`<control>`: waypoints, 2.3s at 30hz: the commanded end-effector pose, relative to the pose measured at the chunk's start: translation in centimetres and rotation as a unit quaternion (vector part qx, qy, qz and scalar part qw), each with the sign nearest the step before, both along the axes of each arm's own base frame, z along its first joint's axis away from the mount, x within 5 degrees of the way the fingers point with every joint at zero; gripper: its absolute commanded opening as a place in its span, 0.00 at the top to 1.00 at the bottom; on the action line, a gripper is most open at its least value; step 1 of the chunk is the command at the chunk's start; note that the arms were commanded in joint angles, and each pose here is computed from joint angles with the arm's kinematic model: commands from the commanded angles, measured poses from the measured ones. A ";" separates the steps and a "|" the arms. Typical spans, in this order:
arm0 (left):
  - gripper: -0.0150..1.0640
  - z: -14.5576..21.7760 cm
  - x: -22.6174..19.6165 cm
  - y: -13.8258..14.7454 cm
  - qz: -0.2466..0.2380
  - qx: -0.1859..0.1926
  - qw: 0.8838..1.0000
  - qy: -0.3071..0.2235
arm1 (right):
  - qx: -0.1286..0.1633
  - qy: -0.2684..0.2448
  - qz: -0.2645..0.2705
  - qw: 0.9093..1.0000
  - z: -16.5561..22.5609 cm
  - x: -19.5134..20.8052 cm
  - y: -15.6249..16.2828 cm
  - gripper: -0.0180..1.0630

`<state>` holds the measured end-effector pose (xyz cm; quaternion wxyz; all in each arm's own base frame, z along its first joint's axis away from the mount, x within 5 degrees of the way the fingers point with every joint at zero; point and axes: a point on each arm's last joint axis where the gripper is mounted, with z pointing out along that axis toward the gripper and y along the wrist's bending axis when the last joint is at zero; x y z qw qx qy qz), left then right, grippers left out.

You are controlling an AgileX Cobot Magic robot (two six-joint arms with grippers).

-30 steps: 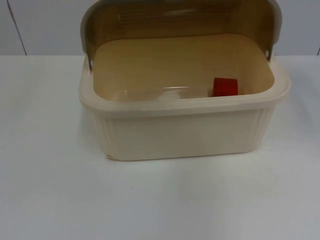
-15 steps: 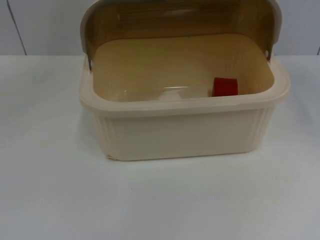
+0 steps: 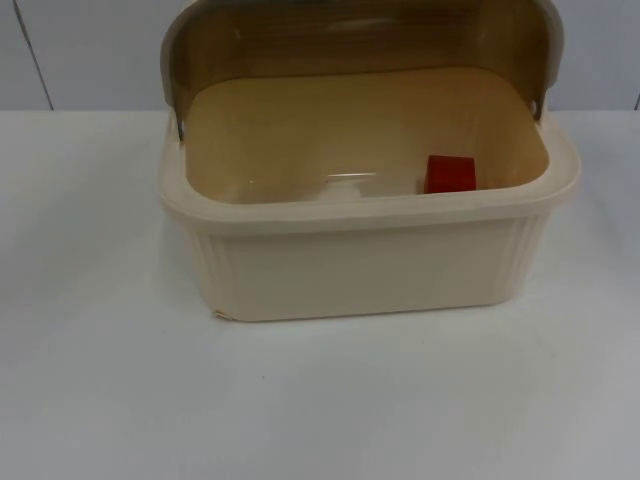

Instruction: Open the box lid with the left hand, place the block into the box with the right hand, then close the box lid with the left hand.

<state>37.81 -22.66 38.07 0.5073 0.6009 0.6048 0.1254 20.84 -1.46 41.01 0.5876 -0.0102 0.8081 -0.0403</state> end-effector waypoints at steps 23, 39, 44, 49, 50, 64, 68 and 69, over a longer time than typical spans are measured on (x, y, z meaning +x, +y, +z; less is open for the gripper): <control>0.99 -2.6 0.3 -1.3 0.019 -0.072 0.991 0.113 | -0.032 -0.010 0.034 0.999 0.4 -0.2 1.3 0.02; 0.99 -6.4 1.3 -2.1 0.015 -0.039 0.986 0.162 | -0.032 -0.009 0.038 0.999 0.4 -0.2 1.5 0.02; 0.99 -7.9 1.1 -1.9 0.013 -0.020 0.985 0.173 | -0.032 -0.009 0.038 0.999 0.4 -0.2 1.5 0.02; 0.99 -8.3 0.8 -1.8 0.013 -0.013 0.982 0.189 | -0.032 -0.009 0.038 0.999 0.4 -0.2 1.5 0.02; 0.99 -8.2 0.7 -1.8 0.014 -0.014 0.981 0.192 | -0.032 -0.009 0.038 0.999 0.4 -0.2 1.5 0.02; 0.99 -9.8 -2.6 -1.1 0.048 -0.049 0.966 0.250 | -0.032 -0.010 0.038 0.999 0.4 -0.2 1.5 0.02; 0.99 -11.2 -4.2 -0.5 0.054 -0.062 0.968 0.236 | -0.032 -0.010 0.038 0.999 0.4 -0.2 1.5 0.02; 0.99 -11.6 -4.8 -0.3 0.053 -0.060 0.969 0.235 | -0.032 -0.011 0.038 0.999 0.4 -0.1 1.5 0.02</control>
